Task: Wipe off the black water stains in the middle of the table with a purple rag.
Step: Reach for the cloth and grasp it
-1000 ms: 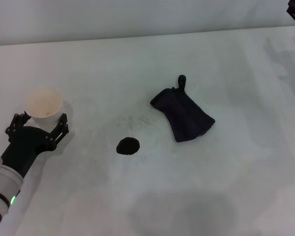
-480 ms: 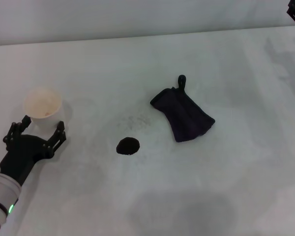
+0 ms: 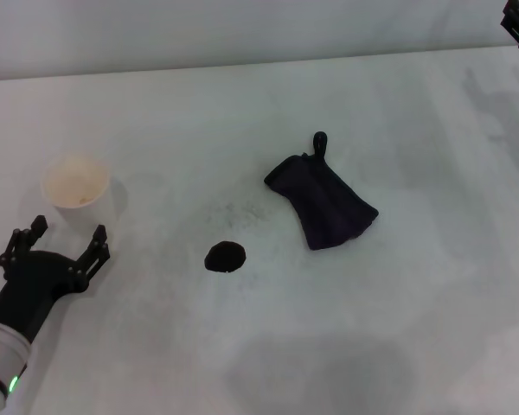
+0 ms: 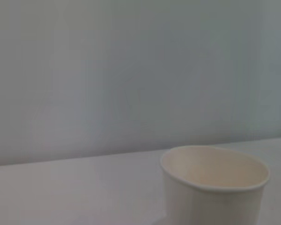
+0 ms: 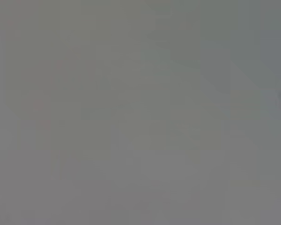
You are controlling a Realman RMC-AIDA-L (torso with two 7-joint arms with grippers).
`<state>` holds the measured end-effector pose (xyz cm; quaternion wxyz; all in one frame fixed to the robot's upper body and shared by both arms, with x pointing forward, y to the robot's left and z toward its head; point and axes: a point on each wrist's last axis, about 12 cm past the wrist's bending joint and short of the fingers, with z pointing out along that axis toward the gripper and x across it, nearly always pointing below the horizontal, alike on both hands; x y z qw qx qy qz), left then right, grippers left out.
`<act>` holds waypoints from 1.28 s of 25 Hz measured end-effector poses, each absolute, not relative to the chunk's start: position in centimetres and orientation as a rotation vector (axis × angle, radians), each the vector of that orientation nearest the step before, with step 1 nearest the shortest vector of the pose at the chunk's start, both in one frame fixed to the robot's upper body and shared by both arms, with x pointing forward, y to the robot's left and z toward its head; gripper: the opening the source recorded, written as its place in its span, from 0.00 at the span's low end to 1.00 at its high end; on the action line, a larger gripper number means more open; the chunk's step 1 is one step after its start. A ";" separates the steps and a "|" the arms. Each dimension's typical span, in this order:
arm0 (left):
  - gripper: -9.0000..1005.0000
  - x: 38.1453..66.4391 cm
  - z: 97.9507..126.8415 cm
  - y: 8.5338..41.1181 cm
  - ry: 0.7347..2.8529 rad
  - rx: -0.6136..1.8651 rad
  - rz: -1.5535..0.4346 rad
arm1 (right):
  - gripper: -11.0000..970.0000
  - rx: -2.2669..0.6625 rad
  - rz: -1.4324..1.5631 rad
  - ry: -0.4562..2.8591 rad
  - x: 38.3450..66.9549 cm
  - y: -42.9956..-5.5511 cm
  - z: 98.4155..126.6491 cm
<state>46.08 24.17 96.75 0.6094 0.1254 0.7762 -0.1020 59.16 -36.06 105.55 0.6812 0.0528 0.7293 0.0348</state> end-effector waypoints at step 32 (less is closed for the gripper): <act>0.88 43.7 98.6 28.5 1.587 -0.145 -0.287 | 0.74 -0.675 0.267 1.992 63.0 -29.3 110.0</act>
